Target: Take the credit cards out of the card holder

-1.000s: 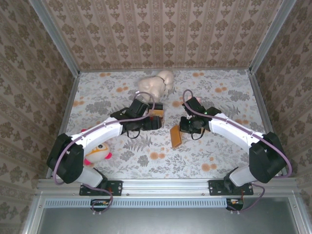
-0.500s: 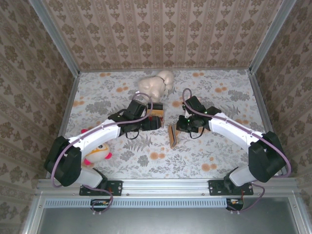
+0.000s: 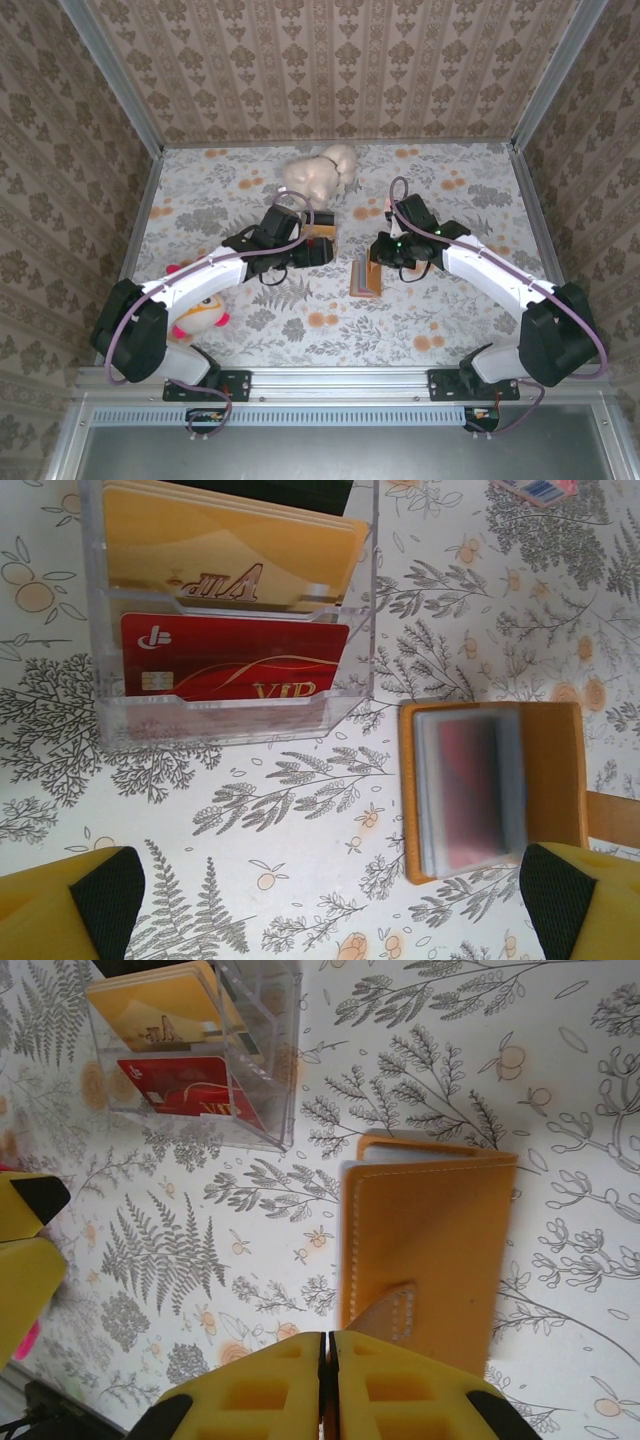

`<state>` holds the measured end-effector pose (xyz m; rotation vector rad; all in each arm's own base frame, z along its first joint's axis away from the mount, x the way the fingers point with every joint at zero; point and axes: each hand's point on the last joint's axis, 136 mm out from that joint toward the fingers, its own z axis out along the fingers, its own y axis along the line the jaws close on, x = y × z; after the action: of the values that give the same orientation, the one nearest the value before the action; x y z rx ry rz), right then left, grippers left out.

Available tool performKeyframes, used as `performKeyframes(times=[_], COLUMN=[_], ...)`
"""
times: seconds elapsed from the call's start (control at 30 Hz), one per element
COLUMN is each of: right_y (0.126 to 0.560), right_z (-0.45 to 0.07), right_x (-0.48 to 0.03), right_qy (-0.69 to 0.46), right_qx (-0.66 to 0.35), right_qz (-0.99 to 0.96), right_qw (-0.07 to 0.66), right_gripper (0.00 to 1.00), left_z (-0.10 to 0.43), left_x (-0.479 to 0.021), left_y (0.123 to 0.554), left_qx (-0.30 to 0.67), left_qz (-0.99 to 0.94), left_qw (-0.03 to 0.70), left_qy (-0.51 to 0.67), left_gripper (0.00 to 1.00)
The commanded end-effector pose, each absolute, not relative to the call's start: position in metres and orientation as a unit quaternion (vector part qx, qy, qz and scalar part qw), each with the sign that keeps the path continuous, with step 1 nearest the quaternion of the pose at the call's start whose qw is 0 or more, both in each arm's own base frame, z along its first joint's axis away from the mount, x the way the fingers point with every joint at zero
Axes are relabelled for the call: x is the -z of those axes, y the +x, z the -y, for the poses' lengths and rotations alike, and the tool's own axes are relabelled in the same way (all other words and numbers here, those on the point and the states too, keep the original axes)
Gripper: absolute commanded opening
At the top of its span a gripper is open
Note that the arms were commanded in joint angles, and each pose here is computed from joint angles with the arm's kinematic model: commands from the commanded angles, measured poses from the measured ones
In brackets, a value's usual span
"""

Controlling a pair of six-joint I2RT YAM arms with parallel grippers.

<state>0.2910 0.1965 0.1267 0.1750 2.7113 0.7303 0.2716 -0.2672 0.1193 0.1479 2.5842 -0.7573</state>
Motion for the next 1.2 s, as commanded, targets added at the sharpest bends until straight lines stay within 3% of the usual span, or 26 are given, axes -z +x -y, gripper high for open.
performKeyframes(times=[0.0, 0.33, 0.53, 0.7, 0.87, 1.17], right_y=[0.285, 0.276, 0.275, 0.277, 0.281, 0.281], right_z=[-0.177, -0.11, -0.094, -0.095, -0.101, -0.104], right_x=[-0.116, -0.071, -0.048, -0.041, -0.04, -0.033], right_qy=[0.064, 0.119, 0.127, 0.118, 0.108, 0.101], right_qx=[-0.212, -0.107, -0.063, -0.066, -0.081, -0.086], right_qz=[-0.963, -0.979, -0.985, -0.986, -0.986, -0.987], right_qw=[0.155, 0.123, 0.102, 0.098, 0.098, 0.09], right_gripper=[0.11, 0.11, 0.11, 0.1, 0.1, 0.1], left_z=[0.273, 0.305, 0.34, 0.37, 0.382, 0.381], left_x=[-0.12, -0.123, -0.11, -0.109, -0.098, -0.069], left_y=[0.271, 0.258, 0.252, 0.246, 0.244, 0.241], left_qx=[0.291, 0.325, 0.341, 0.379, 0.358, 0.318], left_qz=[-0.931, -0.923, -0.924, -0.914, -0.925, -0.944], left_qw=[0.214, 0.19, 0.155, 0.119, 0.096, 0.057], left_qy=[0.049, 0.083, 0.08, 0.079, 0.082, 0.068], left_gripper=[1.0, 0.97, 0.83, 0.65, 0.49, 0.45])
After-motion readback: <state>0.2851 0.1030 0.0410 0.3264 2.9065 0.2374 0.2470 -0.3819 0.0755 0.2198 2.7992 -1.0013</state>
